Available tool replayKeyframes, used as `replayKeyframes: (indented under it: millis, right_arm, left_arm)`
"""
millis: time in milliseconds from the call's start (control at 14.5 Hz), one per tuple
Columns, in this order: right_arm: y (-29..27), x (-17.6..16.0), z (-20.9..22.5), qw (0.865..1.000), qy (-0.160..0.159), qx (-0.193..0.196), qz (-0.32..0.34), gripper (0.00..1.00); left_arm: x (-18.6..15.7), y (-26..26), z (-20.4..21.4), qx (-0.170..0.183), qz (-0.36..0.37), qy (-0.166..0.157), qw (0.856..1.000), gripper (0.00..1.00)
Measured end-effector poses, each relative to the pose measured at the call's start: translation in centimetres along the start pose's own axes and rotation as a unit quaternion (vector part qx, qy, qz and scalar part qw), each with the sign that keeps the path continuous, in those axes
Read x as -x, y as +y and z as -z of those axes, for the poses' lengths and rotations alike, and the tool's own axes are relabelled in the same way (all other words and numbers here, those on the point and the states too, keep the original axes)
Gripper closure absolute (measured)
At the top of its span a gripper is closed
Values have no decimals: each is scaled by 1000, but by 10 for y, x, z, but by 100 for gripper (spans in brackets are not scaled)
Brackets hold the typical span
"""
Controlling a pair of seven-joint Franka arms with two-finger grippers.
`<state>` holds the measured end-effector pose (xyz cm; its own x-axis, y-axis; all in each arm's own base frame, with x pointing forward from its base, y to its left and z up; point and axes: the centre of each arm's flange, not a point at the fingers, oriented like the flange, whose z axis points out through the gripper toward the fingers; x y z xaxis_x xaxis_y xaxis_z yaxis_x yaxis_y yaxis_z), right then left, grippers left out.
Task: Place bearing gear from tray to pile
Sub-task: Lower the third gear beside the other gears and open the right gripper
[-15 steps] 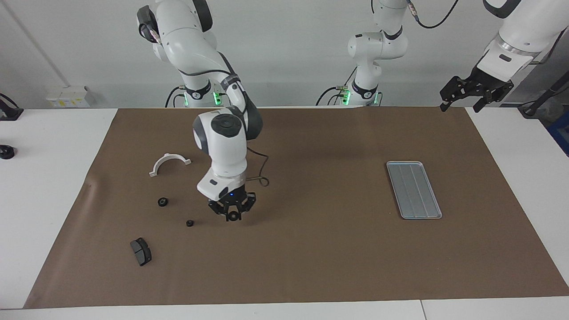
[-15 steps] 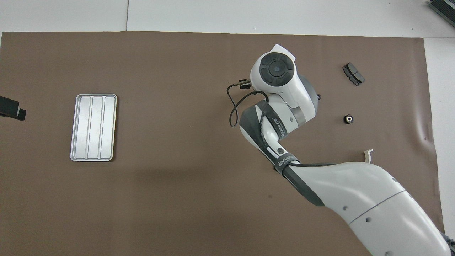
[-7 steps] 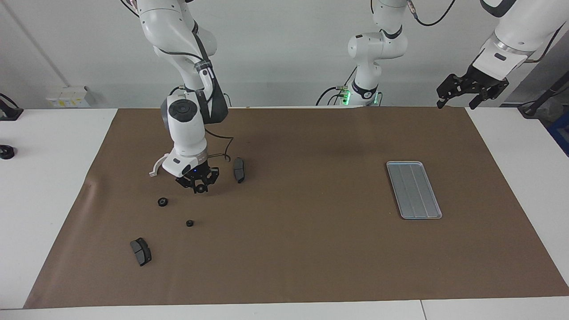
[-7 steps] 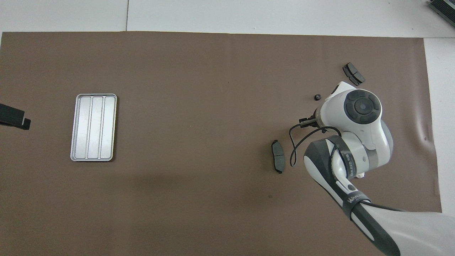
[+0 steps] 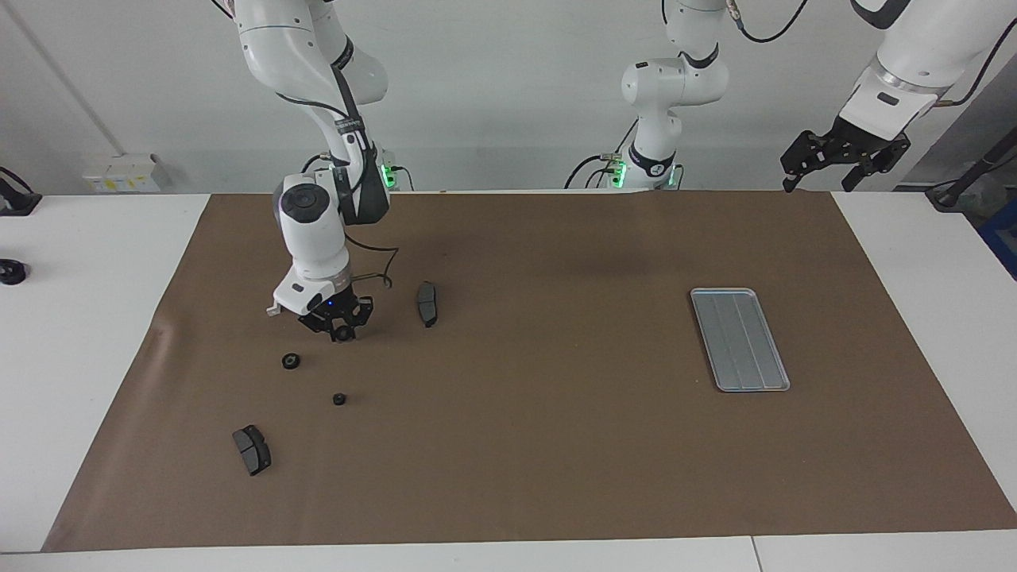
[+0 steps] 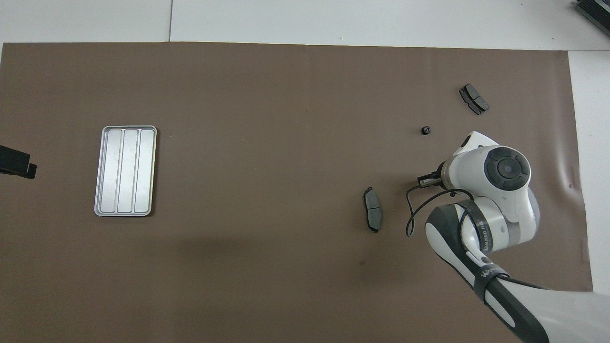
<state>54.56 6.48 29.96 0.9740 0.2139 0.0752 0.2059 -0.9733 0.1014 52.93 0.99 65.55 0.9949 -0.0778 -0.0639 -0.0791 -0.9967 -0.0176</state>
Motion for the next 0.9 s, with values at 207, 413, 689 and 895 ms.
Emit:
replayKeyframes:
  millis: [207,413,689,895]
  right_arm:
    - [2,-1,5,1000,5,-9,-15,29]
    - [5,-17,27,998,26,-14,-52,0]
    - [20,-48,91,996,18,-6,-91,0]
    - [33,-60,151,994,5,-2,-108,0]
  left_arm:
    - [4,-4,-4,0,5,7,1000,0]
    - [6,-7,-4,0,8,10,1000,0]
    - [2,-6,-1,1,7,28,1000,0]
    - [2,-8,-1,26,15,32,999,0]
